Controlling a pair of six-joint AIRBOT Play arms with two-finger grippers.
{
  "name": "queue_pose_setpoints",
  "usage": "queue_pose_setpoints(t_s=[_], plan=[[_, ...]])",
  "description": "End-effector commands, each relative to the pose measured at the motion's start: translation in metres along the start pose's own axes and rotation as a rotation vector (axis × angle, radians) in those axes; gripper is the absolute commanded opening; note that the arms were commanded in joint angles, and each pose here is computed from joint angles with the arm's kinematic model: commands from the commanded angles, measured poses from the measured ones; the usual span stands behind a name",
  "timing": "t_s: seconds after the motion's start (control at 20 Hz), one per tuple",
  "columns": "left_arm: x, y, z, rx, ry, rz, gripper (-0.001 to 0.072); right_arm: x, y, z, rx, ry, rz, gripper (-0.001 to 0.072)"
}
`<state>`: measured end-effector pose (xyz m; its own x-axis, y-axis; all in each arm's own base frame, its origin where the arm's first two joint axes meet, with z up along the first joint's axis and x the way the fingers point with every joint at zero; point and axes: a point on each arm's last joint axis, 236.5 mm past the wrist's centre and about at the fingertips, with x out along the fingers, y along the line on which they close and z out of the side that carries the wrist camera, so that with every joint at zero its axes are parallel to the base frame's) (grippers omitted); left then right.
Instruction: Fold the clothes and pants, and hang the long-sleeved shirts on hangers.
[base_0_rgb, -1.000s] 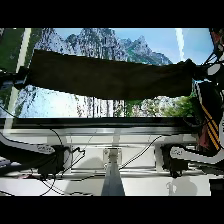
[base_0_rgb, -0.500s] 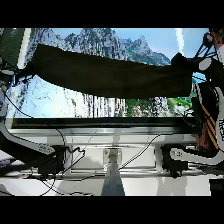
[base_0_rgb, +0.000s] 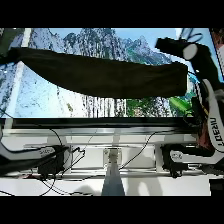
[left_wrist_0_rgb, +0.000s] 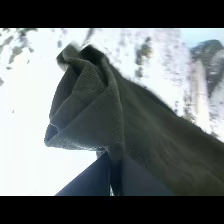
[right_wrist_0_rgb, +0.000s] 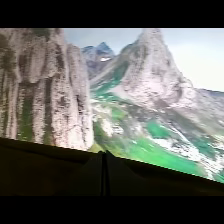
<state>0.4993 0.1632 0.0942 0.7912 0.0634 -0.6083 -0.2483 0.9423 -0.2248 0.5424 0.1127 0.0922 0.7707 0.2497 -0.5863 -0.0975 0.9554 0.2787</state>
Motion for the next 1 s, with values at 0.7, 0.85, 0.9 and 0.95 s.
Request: queue_pose_setpoints(t_s=[0.7, 0.85, 0.9, 0.95], plan=[[-0.188, -0.141, 0.035, 0.054, -0.127, -0.35, 0.0015, -0.028, 0.472, -0.287, -0.146, 0.516, 0.731, 0.0032], [-0.165, -0.174, 0.009, 0.088, -0.021, -0.431, 0.0015, -0.01, 0.431, -0.268, -0.277, 0.498, 0.631, 0.0032], [-0.159, -0.191, -0.003, 0.108, 0.018, -0.467, 0.0015, 0.001, 0.404, -0.252, -0.321, 0.496, 0.565, 0.0032], [-0.154, -0.208, -0.014, 0.129, 0.051, -0.502, 0.0014, 0.013, 0.369, -0.231, -0.356, 0.493, 0.486, 0.0032]])
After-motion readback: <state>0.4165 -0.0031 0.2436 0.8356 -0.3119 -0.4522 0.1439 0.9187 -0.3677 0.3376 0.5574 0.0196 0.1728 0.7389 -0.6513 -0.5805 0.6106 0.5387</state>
